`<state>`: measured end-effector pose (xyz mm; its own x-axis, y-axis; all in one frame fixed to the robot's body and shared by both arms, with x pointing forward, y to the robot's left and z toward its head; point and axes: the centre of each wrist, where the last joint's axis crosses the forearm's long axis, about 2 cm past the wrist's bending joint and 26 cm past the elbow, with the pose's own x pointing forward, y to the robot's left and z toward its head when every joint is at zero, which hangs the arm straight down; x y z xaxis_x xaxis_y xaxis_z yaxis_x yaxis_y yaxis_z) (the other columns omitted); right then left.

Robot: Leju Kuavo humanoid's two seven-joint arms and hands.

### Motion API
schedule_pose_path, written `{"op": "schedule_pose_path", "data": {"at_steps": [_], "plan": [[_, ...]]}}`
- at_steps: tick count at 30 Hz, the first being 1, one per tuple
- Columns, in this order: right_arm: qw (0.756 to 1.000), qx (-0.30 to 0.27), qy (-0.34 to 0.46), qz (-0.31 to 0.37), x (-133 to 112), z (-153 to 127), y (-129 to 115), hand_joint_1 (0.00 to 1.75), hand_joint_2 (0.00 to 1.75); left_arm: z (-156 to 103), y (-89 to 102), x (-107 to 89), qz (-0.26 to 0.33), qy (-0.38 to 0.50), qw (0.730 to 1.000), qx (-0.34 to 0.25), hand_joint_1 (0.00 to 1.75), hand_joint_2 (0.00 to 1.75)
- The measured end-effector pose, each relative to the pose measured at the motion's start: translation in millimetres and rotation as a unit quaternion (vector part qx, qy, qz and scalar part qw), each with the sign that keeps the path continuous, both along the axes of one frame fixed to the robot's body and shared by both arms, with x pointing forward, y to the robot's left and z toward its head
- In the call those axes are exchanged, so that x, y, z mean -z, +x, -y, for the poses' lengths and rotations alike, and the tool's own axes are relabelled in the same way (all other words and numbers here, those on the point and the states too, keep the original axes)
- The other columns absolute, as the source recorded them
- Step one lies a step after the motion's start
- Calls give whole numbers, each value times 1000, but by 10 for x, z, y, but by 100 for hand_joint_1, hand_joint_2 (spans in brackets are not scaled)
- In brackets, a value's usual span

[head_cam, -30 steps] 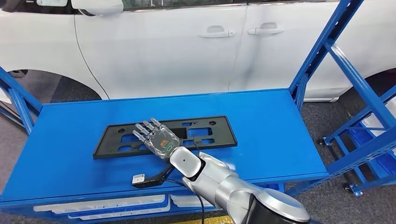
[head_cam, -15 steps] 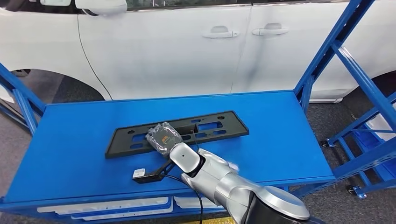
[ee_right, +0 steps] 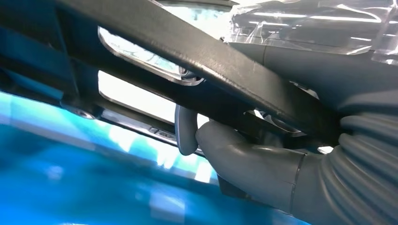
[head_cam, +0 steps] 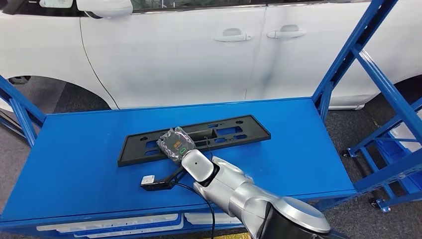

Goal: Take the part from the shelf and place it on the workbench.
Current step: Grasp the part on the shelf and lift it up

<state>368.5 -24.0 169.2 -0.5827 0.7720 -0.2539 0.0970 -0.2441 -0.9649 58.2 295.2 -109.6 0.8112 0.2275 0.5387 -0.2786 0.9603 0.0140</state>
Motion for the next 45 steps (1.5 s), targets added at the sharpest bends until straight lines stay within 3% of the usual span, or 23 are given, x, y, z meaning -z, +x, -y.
{"op": "schedule_pose_path", "data": {"at_steps": [10,15,21,22,24,26,29,30,31,32,35,38,41,45], "plan": [[993,-27,111,22,-171,29,102,175,175,0,31,-4,22,-1,1000,-2,0,175],[958,-90,268,38,-501,-20,179,175,175,8,37,-5,28,-5,1000,-3,0,175],[922,-114,368,42,-747,-26,205,175,175,-10,36,-5,33,-8,999,-9,0,175],[904,-132,406,29,-742,-19,185,175,175,-14,33,-5,37,-10,999,-13,0,175],[840,-175,514,-14,-738,10,117,175,175,-33,26,-4,47,-12,998,-25,0,175],[736,-225,633,-88,-826,87,26,175,175,-70,18,-3,55,-15,998,-41,0,175],[535,-350,744,-194,-1014,334,-218,175,175,-124,-27,2,54,-18,996,-62,0,175],[481,-390,757,-210,-1047,424,-326,175,175,-136,-48,4,50,-17,996,-66,0,175],[439,-426,761,-216,-1090,516,-440,175,175,-145,-68,7,45,-16,996,-69,0,175],[413,-455,758,-218,-1123,595,-548,175,175,-152,-86,9,39,-15,997,-72,0,175],[370,-520,739,-217,-1208,771,-847,175,175,-177,-98,9,23,-9,997,-77,0,175],[344,-549,731,-216,-1209,868,-1072,175,175,-192,-84,7,11,-4,997,-79,0,175],[335,-558,730,-207,-1215,929,-1209,175,175,-196,-83,7,3,-1,997,-72,0,175],[343,-561,730,-184,-1272,982,-1298,175,175,-201,-62,4,-2,0,998,-61,0,175]]}}
